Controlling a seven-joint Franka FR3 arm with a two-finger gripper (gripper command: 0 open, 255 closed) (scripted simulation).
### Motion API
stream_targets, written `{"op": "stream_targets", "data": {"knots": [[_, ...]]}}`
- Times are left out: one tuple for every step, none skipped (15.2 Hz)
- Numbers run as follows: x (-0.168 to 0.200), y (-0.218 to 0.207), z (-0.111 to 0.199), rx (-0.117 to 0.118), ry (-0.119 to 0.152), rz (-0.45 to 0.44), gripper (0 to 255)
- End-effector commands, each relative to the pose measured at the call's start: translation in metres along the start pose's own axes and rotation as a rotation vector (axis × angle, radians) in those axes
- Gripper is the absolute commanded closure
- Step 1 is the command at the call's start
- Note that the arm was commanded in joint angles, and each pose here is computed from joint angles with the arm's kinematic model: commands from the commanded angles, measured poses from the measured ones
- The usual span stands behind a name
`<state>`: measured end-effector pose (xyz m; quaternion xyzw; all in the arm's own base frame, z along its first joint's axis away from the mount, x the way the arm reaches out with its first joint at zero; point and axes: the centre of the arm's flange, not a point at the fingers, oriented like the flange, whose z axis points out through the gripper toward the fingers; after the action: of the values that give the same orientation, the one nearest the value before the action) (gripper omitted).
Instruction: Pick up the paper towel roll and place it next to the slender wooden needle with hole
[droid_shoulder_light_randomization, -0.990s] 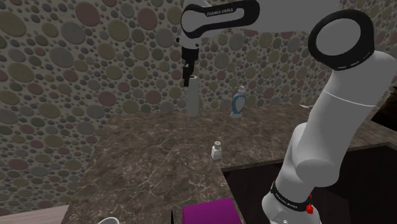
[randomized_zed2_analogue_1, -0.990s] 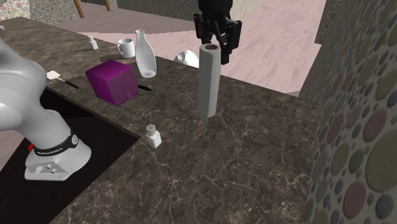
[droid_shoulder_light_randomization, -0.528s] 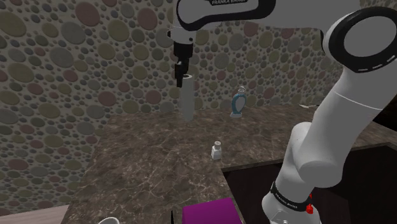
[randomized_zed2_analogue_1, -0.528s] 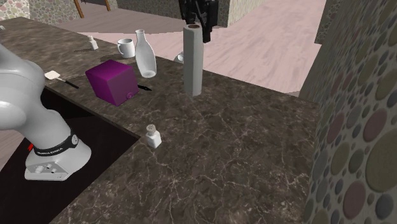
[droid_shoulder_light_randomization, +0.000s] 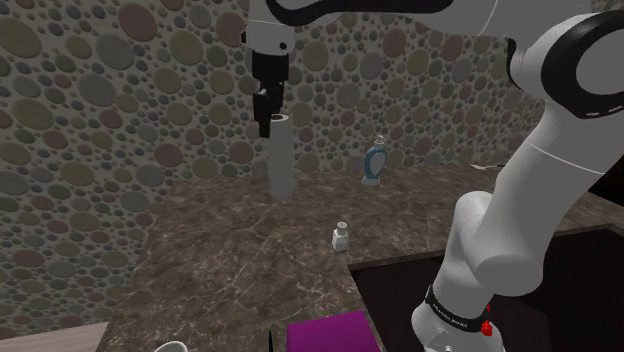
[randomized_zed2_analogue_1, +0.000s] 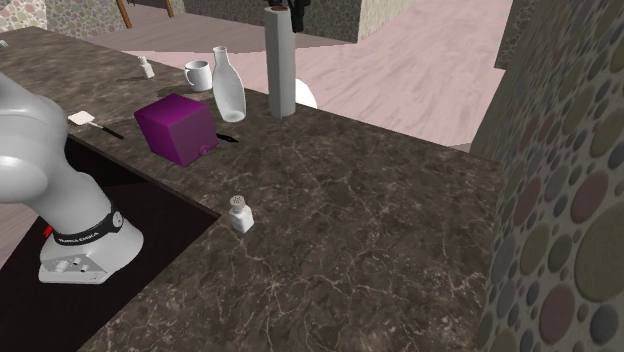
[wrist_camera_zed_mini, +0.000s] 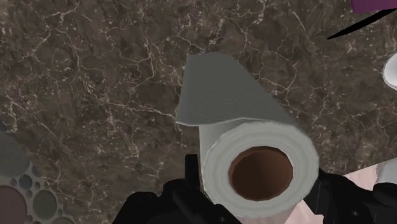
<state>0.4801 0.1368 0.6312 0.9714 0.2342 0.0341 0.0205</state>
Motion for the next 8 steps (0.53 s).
{"op": "stream_targets", "data": {"knots": [[0.005,-0.023,-0.008,0.000,-0.001,0.001,255],[0.007,-0.036,-0.013,0.000,-0.001,0.001,255],[0.009,-0.048,-0.017,0.000,-0.001,0.001,255],[0.010,-0.060,-0.021,0.000,-0.001,0.001,255],[0.012,-0.073,-0.026,0.000,-0.001,0.001,255],[0.014,-0.085,-0.030,0.000,-0.001,0.001,255],[0.016,-0.097,-0.035,0.000,-0.001,0.001,255],[0.018,-0.110,-0.039,0.000,-0.001,0.001,255]]}}
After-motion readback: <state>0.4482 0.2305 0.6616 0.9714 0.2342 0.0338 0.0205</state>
